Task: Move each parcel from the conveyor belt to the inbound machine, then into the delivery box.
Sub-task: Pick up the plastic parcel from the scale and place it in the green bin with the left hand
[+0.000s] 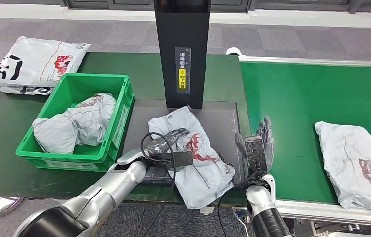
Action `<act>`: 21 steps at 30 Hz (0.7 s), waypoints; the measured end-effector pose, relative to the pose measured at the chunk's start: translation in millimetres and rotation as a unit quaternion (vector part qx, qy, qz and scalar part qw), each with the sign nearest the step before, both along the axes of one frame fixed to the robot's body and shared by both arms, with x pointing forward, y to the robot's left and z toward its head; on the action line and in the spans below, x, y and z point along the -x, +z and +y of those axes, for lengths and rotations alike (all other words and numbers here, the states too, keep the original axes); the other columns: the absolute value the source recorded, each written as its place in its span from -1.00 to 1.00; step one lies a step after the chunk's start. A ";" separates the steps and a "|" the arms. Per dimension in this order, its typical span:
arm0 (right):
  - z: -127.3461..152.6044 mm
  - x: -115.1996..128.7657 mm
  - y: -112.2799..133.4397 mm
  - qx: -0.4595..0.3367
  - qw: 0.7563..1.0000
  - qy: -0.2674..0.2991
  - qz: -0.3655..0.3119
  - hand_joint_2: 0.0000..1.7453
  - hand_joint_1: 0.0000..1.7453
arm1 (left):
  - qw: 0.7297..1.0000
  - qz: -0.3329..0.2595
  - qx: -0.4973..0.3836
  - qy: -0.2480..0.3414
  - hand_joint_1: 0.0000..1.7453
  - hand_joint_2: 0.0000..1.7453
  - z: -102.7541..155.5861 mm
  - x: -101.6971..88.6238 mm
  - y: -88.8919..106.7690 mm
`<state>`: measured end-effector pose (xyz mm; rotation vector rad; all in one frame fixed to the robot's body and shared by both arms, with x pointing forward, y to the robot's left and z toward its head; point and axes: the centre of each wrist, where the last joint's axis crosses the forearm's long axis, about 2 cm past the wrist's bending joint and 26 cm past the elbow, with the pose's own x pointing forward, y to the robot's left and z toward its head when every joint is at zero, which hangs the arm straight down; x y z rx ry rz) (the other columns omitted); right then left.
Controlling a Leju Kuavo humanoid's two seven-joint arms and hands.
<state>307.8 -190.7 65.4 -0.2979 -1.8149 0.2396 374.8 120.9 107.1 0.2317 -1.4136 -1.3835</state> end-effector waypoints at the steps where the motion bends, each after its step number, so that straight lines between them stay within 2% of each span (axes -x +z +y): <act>1: -0.7 -0.1 0.4 0.000 1.000 0.000 0.000 1.00 -1.00 | 1.000 0.001 -0.021 -0.008 0.68 1.00 -2.1 -0.3 0.6; 2: -1.3 -0.2 0.7 0.000 1.000 -0.001 -0.001 1.00 -1.00 | 0.999 0.000 -0.037 -0.013 1.00 1.00 -3.9 -0.2 0.8; 12: -2.7 9.8 -0.4 0.003 1.000 0.000 0.001 1.00 -1.00 | 0.997 -0.063 -0.037 0.013 1.00 1.00 -3.2 -3.2 4.5; 17: -3.2 12.6 0.3 0.004 1.000 -0.007 -0.004 1.00 -1.00 | 0.992 -0.113 0.007 0.050 1.00 1.00 -0.5 -6.8 10.6; 21: -3.5 14.5 0.8 0.003 1.000 -0.009 -0.006 1.00 -1.00 | 0.990 -0.126 0.018 0.066 1.00 1.00 4.1 -10.9 15.2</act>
